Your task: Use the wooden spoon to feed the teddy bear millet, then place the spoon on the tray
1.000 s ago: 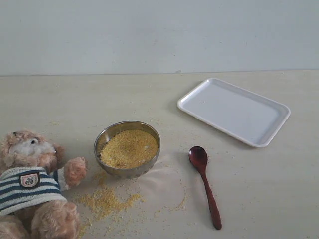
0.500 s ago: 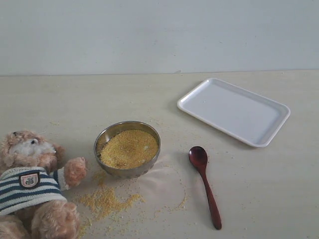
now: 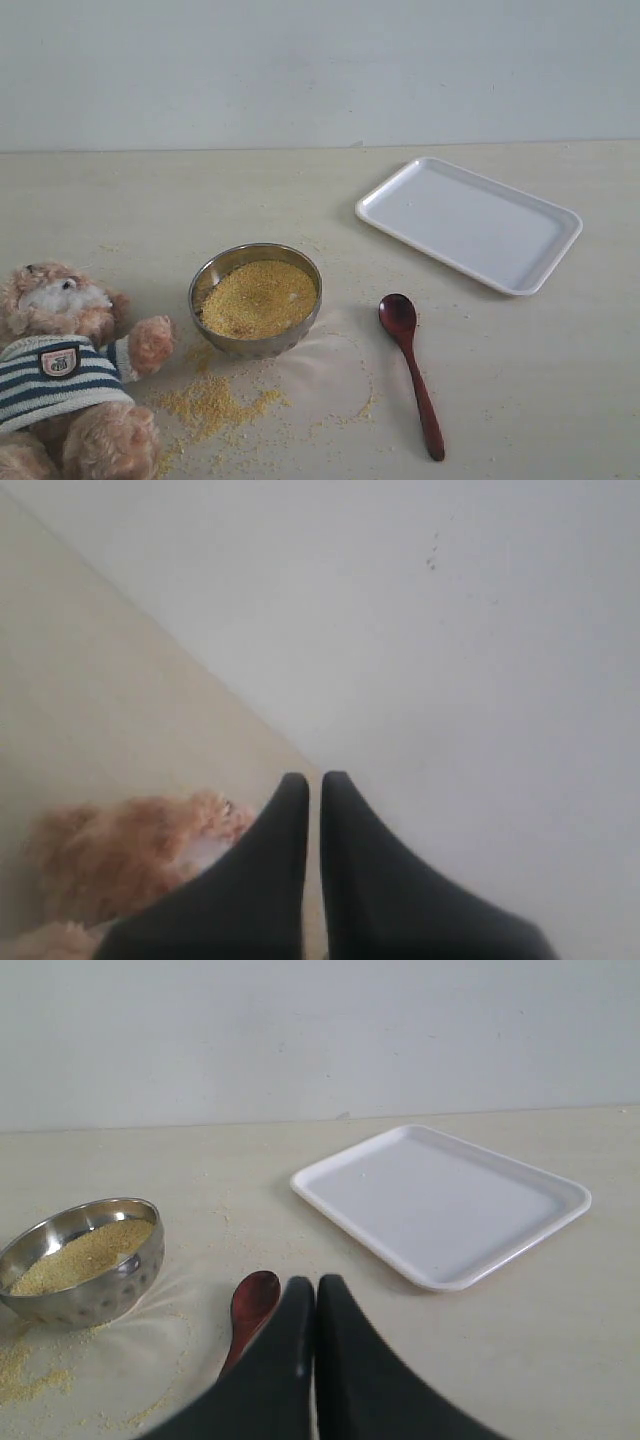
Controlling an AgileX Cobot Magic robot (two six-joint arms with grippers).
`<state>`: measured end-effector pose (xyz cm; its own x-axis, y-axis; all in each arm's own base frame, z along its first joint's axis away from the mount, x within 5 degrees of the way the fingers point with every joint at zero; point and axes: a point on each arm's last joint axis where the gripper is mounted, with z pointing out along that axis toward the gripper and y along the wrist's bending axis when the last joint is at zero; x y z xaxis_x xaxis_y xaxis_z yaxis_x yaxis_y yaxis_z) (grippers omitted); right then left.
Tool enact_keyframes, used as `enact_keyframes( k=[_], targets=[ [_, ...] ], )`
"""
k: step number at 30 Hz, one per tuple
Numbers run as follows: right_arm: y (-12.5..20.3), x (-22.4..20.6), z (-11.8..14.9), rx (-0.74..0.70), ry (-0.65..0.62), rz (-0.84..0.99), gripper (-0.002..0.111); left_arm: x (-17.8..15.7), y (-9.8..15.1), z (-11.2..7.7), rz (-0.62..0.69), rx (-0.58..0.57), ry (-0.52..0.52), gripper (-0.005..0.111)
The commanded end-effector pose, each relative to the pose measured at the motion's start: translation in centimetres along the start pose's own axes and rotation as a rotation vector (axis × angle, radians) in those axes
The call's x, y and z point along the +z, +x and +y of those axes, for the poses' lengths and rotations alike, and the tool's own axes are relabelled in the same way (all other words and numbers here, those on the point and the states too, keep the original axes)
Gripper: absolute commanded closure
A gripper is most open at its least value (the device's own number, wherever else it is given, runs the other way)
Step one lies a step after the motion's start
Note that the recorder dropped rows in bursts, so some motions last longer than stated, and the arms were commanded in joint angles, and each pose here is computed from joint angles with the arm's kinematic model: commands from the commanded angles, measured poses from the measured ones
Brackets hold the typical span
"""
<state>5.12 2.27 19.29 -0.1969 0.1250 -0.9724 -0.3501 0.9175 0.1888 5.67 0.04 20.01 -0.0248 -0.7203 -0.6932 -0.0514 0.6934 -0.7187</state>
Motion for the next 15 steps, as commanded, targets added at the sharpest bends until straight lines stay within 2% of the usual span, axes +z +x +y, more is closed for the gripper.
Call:
enact_keyframes(
  k=[1, 4, 6, 8, 12, 15],
  targets=[
    [-0.1, 0.0, 0.0, -0.002, 0.002, -0.008, 0.108, -0.2, 0.9, 0.3, 0.123, -0.078, -0.064, 0.102],
    [-0.1, 0.0, 0.0, -0.002, 0.002, -0.008, 0.108, -0.3, 1.1, -0.4, 0.174, -0.098, -0.009, 0.102],
    [-0.1, 0.0, 0.0, -0.002, 0.002, -0.008, 0.108, -0.5, 1.2, -1.4, 0.246, -0.087, 0.065, 0.102],
    [-0.1, 0.0, 0.0, -0.002, 0.002, -0.008, 0.108, -0.3, 1.4, -2.0, 0.324, -0.078, 0.07, 0.102],
    [-0.1, 0.0, 0.0, -0.002, 0.002, -0.008, 0.108, 1.1, 0.5, -3.5, 0.437, -0.004, 0.014, 0.102],
    [-0.1, 0.0, 0.0, -0.002, 0.002, -0.008, 0.108, 2.8, -0.7, -4.7, 0.5, 0.094, -0.042, 0.102]
  ],
)
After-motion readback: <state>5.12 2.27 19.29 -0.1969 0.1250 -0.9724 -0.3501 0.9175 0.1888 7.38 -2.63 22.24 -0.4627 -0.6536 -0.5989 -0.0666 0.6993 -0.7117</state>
